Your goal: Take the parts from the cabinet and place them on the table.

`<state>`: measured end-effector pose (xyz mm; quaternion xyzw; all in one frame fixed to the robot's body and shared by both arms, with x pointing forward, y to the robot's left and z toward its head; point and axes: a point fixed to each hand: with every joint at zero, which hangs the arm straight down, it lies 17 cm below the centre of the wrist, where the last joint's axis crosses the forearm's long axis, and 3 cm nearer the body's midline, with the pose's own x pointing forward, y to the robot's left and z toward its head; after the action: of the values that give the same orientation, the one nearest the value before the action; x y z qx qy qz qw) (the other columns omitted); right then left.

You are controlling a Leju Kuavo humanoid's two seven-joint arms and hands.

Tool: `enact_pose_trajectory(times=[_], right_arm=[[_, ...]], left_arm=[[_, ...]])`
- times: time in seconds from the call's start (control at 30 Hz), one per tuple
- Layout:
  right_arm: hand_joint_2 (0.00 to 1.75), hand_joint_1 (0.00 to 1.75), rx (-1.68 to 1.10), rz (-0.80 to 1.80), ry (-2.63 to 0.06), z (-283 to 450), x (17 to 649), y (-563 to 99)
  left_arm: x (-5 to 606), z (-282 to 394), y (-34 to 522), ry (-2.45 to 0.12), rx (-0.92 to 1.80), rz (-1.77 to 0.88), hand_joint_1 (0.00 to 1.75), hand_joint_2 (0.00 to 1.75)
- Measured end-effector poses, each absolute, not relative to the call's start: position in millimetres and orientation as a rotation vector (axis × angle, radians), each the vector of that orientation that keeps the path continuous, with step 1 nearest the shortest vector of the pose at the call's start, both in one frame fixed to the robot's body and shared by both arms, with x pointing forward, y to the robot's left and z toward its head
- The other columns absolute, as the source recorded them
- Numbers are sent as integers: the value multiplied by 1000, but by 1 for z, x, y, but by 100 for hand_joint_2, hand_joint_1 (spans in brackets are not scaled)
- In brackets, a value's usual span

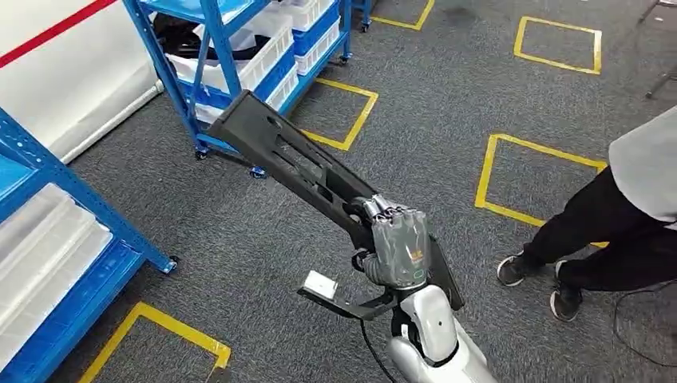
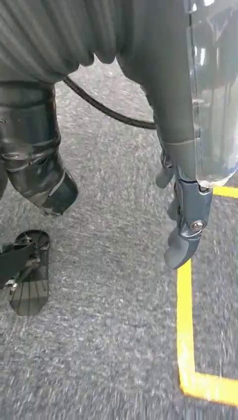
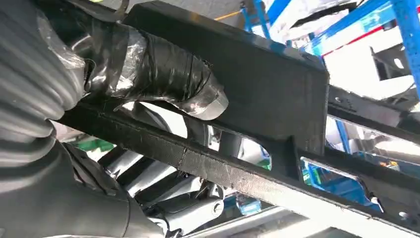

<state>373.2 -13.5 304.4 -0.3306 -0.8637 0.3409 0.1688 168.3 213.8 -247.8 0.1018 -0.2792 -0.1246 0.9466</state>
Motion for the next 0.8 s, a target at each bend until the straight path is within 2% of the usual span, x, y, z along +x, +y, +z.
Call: enact_pose_trajectory(times=[0.8], right_arm=[[175, 175, -928, 971, -2448, 301, 372, -14]], left_arm=[[162, -250, 214, -559, 206, -255, 0, 175]])
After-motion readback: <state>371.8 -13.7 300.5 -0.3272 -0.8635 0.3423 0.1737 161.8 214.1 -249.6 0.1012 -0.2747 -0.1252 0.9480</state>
